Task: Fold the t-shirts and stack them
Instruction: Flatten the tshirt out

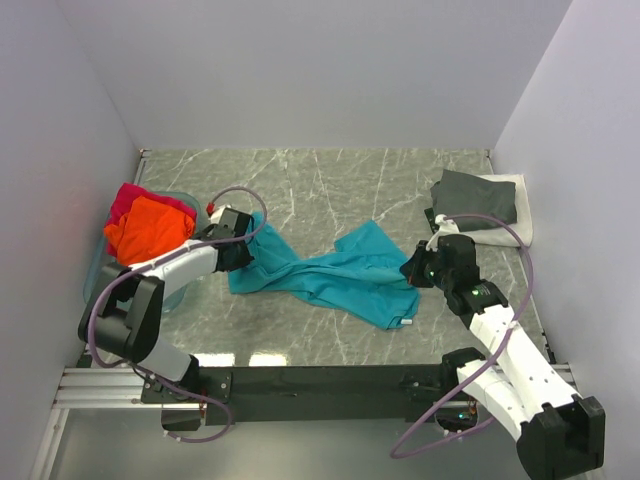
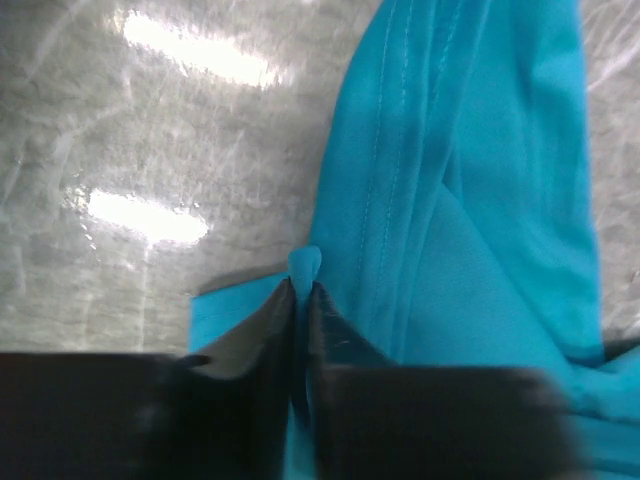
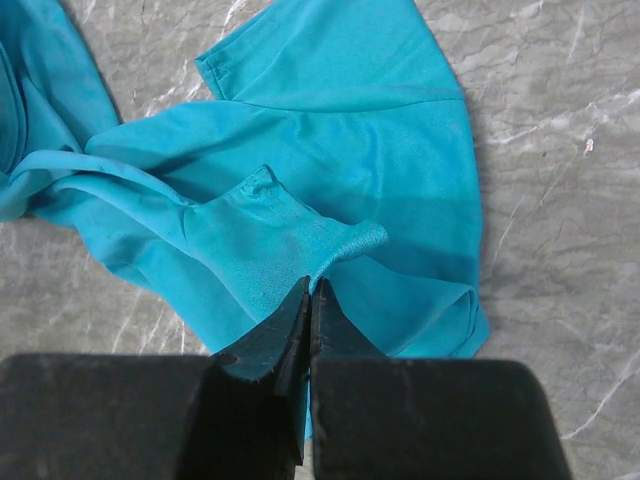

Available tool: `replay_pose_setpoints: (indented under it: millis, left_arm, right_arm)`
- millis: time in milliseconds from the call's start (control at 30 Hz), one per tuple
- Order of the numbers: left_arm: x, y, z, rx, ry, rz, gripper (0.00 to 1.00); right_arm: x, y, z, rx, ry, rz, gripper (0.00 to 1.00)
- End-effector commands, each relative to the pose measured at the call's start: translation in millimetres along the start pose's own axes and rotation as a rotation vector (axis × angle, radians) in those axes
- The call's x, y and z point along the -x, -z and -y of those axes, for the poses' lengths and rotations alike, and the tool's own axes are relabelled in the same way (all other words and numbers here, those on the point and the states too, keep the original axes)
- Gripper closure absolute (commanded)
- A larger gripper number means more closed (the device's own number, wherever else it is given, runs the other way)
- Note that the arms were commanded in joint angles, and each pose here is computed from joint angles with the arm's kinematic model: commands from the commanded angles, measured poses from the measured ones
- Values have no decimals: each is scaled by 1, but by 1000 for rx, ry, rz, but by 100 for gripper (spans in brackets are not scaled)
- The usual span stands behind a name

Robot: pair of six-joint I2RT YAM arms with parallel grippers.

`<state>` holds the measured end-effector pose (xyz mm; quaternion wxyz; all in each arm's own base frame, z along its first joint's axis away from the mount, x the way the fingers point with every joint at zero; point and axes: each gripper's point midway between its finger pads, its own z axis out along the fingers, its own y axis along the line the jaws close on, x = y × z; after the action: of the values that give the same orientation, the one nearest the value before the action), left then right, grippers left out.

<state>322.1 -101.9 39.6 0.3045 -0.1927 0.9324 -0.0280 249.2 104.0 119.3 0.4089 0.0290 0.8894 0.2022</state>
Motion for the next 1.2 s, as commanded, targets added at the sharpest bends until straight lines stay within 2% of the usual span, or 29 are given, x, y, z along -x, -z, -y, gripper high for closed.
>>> replay_pose_setpoints:
  millis: [0,100,200,300,400,500,533,567,600,633,733,800,933,1000,1133,1167]
  left_arm:
    - [2,0,7,-10,-24,4,99]
    - [21,16,3,-1,-3,84,99]
    - [51,50,2,-32,51,215,99]
    - [70,88,2,-138,128,355,99]
    - [58,103,-8,-241,218,429,99]
    - [16,87,-26,-252,255,358,97]
    - [1,78,-35,-212,261,315,91]
    - [-16,71,-47,-153,277,256,75]
    - [-25,67,-53,-118,279,224,67]
    - [-31,65,-54,-104,280,192,54]
    - [-33,72,-51,-105,301,165,35]
    - [-24,80,-51,-107,319,195,32]
    - [2,100,-47,-126,341,270,36]
    - [6,101,-46,-114,338,270,39]
    - [7,103,-39,-112,325,239,55]
    - [6,105,-36,-125,324,233,55]
  right_arm:
    - [6,-1,-5,26,21,29,100]
    - [7,-1,-6,28,26,30,100]
    - [10,1,-7,29,28,41,100]
    - [10,2,-7,32,28,48,100]
    - [11,3,-9,40,29,51,100]
    - [12,4,-11,45,30,52,100]
    - [12,5,-11,47,30,53,100]
    - [13,5,-12,49,32,55,100]
    - [12,6,-12,49,34,54,100]
    - [12,6,-13,54,35,55,100]
    - [11,6,-13,60,36,54,100]
    - [10,5,-13,63,33,56,100]
    - [6,4,-13,66,30,50,100]
    - [5,4,-13,70,36,47,100]
    - [5,3,-14,73,39,44,100]
    - [5,2,-14,77,40,42,100]
